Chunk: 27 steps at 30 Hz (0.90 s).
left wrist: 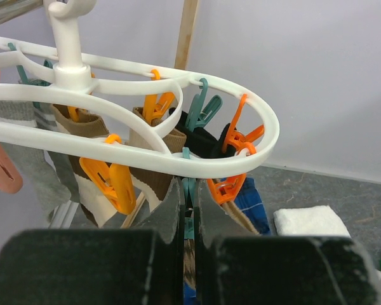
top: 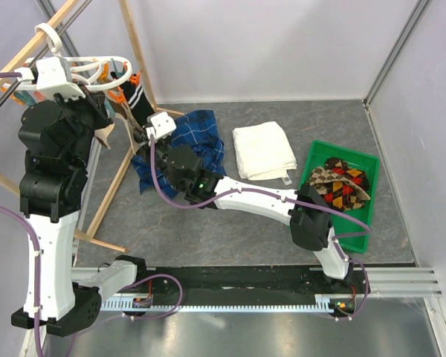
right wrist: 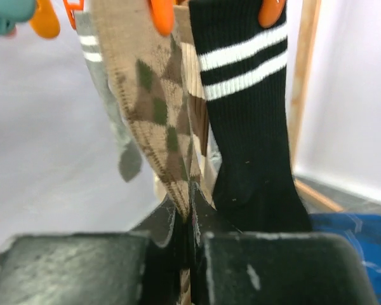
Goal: Remove the socks clipped to the hanger
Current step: Remove the sock from the hanger.
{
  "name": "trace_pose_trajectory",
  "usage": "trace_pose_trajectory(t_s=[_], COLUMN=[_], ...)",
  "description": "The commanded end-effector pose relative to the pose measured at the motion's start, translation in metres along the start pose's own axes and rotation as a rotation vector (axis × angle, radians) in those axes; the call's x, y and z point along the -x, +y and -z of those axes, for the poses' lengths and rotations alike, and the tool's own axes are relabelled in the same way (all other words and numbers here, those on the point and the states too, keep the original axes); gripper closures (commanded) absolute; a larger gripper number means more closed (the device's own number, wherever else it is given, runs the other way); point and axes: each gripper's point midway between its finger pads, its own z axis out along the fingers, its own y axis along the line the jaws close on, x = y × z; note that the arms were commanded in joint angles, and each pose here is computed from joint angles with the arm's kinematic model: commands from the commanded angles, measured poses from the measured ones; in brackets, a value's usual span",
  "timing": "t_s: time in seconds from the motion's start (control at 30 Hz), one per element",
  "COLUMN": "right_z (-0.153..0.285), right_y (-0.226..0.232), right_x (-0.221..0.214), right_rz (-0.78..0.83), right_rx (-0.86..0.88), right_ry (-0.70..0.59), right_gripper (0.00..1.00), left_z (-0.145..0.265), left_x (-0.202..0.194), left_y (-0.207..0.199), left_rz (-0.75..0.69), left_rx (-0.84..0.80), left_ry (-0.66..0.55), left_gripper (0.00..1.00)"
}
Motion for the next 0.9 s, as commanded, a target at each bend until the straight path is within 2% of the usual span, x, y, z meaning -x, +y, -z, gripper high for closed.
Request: trace_pose_trajectory(t_s=[0.0,0.1,0.13,0.2,0.3,0.67,0.87], right_z=[0.005,0.015,0.017,0.023,0.027,0.032,0.038], right_y=[0.003,0.022,0.024,0.033,0.04,0.049,0.056], right_x=[0.032,0.047,0.048,0.051,0.054,0.059,0.066], right_rz=[0.037,0.06,0.072,0.104,0.11,0.102,0.102], right_rx=[-0.024,0.047,0.052,0.067,0.085,0.095,0.106], right_ry=[-0.058,-0.073,-0.072,-0.067,-0.059,-0.048,-0.056], right_gripper=[1.0,1.0,1.0,1.0,1.0,1.0,1.0], left_z=[0.016,0.023,0.029,0.037,0.049,0.087,0.069], left_x=[-0.002,0.005,0.009,0.016,0.027,0.067,0.053], left_y=[-0.004,-0.011,-0.017,-0.028,-0.04,-0.055,-0.056], left_rz=[0.006,0.029,0.045,0.081,0.109,0.154,0.168], left_rx=[-0.045,-0.081,-0.121,-0.184,-0.262,-0.386,-0.357], left_ry=[0.021,0.009,0.001,-0.013,-0.033,-0.129,-0.074], left_gripper=[0.92,0.79,0.7,0.57,0.49,0.44,0.44])
